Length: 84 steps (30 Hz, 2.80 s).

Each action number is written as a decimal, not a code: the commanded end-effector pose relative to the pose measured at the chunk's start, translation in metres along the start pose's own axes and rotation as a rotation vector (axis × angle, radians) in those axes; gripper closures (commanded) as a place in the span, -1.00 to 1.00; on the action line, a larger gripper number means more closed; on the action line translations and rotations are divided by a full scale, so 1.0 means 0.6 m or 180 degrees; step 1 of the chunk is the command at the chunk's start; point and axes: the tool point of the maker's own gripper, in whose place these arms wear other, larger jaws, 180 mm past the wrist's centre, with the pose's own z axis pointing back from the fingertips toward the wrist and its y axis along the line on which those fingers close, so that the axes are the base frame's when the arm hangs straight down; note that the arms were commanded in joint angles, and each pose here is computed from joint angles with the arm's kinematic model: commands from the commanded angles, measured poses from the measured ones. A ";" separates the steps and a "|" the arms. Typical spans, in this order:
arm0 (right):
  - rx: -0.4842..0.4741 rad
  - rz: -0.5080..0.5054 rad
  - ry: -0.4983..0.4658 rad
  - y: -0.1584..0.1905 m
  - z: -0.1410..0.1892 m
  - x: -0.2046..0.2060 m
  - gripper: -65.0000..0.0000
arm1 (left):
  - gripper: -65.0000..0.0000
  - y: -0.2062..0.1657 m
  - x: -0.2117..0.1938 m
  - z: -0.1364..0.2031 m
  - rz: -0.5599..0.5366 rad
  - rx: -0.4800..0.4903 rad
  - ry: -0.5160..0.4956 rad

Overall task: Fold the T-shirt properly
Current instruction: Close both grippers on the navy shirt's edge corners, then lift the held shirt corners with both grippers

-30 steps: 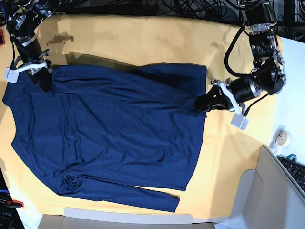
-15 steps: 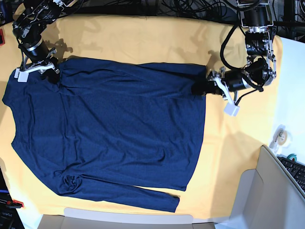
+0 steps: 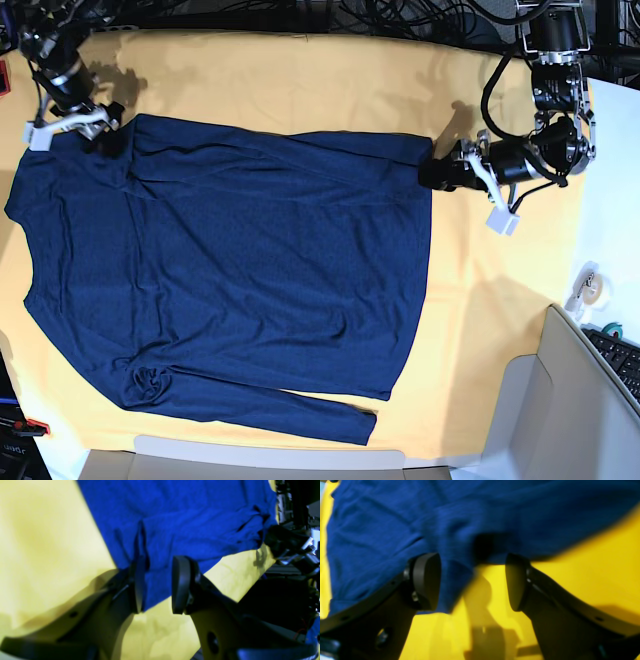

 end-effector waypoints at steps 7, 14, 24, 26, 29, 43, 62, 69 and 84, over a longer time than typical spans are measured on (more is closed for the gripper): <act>-0.0213 -0.0504 -0.0660 -0.070 0.086 0.064 -0.23 | 0.44 -0.017 0.008 0.011 -0.0140 -0.0038 -0.0066; -0.0047 -0.1381 -0.0678 -0.114 0.030 0.057 -0.23 | 0.44 -0.031 0.009 0.014 -0.0234 -0.0059 -0.0079; 0.0116 -0.1616 -0.0855 -0.127 -0.019 0.105 -0.23 | 0.44 -0.029 0.009 0.015 -0.0218 -0.0049 -0.0086; 0.0090 -0.1589 -0.0873 -0.126 -0.024 0.112 -0.23 | 0.44 -0.029 0.009 0.015 -0.0217 -0.0047 -0.0090; 0.0085 -0.1555 -0.0855 -0.124 -0.028 0.117 -0.17 | 0.44 -0.027 0.009 0.016 -0.0204 -0.0037 -0.0089; 0.0130 -0.1497 -0.0743 -0.109 -0.039 0.107 1.00 | 0.23 0.066 -0.040 0.052 0.0462 0.0252 -0.0139; 0.0130 -0.1491 -0.0740 -0.109 -0.039 0.107 1.00 | 0.22 0.005 -0.038 -0.043 0.0506 -0.0188 0.0010; 0.0130 -0.1491 -0.0740 -0.109 -0.039 0.107 1.00 | 0.35 0.004 -0.037 -0.044 0.0499 -0.0193 0.0010; 0.0180 -0.1165 -0.0769 -0.077 -0.026 0.136 1.00 | 1.00 -0.063 0.032 -0.031 -0.0034 -0.0357 -0.0253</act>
